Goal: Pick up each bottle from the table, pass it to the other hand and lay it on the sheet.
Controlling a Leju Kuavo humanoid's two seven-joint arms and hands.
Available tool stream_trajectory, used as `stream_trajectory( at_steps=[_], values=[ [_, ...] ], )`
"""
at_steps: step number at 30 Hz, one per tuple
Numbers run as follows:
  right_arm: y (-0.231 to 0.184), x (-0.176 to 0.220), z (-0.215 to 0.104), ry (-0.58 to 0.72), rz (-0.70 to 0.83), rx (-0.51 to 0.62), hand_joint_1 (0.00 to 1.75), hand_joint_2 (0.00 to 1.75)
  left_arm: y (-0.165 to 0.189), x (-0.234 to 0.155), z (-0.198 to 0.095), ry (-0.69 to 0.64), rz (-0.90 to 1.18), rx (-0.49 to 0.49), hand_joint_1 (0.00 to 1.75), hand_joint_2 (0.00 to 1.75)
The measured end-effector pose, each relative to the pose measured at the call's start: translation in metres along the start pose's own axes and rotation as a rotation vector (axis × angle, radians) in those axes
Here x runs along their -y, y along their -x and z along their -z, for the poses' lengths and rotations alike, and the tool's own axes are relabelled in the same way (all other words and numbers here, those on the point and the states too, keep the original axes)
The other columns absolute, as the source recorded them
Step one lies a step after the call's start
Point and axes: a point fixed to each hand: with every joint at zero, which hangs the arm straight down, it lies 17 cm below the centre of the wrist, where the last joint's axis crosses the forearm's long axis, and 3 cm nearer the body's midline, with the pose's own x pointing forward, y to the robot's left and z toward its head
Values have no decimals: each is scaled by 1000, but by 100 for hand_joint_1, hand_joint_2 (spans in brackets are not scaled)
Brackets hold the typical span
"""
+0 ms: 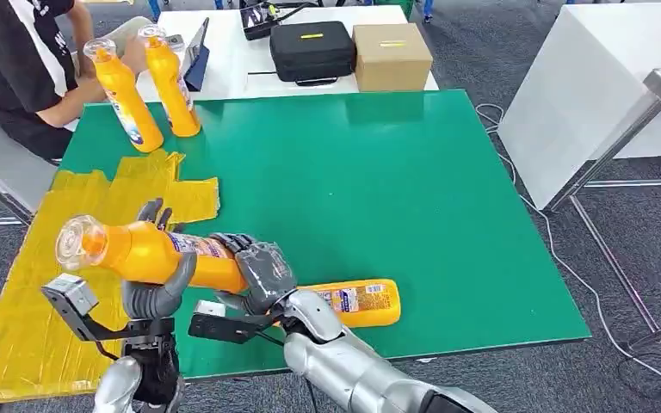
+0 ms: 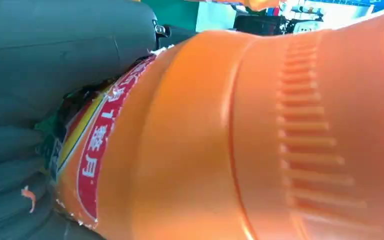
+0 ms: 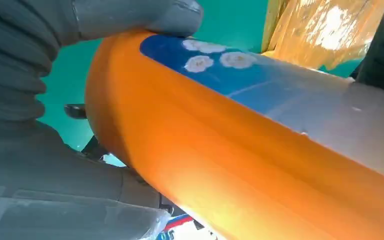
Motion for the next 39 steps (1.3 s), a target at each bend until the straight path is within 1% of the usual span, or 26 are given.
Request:
stream_trajectory(
  at_steps=[10,17,18,19,23,26,28,29,32,34,36,37,39],
  values=[
    [1,-2,1,-9,16,-15,175,175,-2,-5,1,-10,5,7,175,175],
    [7,12,1,72,126,-25,175,175,-9,1,7,10,-2,23,175,175],
    [8,15,1,85,142,-22,145,175,-10,1,7,11,-2,27,175,175],
    [9,18,1,98,157,-19,0,175,-12,2,7,13,-3,31,175,175],
    [16,36,0,170,208,-13,0,175,-25,-4,12,0,-20,66,175,175],
    [26,48,-9,234,270,-29,0,175,-44,-20,16,-41,-20,123,175,175],
    [30,60,-16,283,291,-31,0,175,-58,-35,17,-92,38,177,175,175],
    [31,70,-20,319,286,-26,0,175,-68,-46,17,-135,109,221,175,175],
    [30,105,-35,448,208,-8,0,175,-98,-70,11,-256,311,340,175,175],
    [28,124,-46,508,189,-3,0,175,-116,-78,5,-317,473,416,175,175],
    [26,145,-60,575,187,7,0,175,-137,-77,-3,-374,721,516,175,175],
    [24,155,-66,607,187,16,0,175,-142,-72,-5,-380,823,551,175,175],
    [21,171,-78,657,184,26,0,175,-145,-62,-5,-358,979,579,175,175]
  ],
)
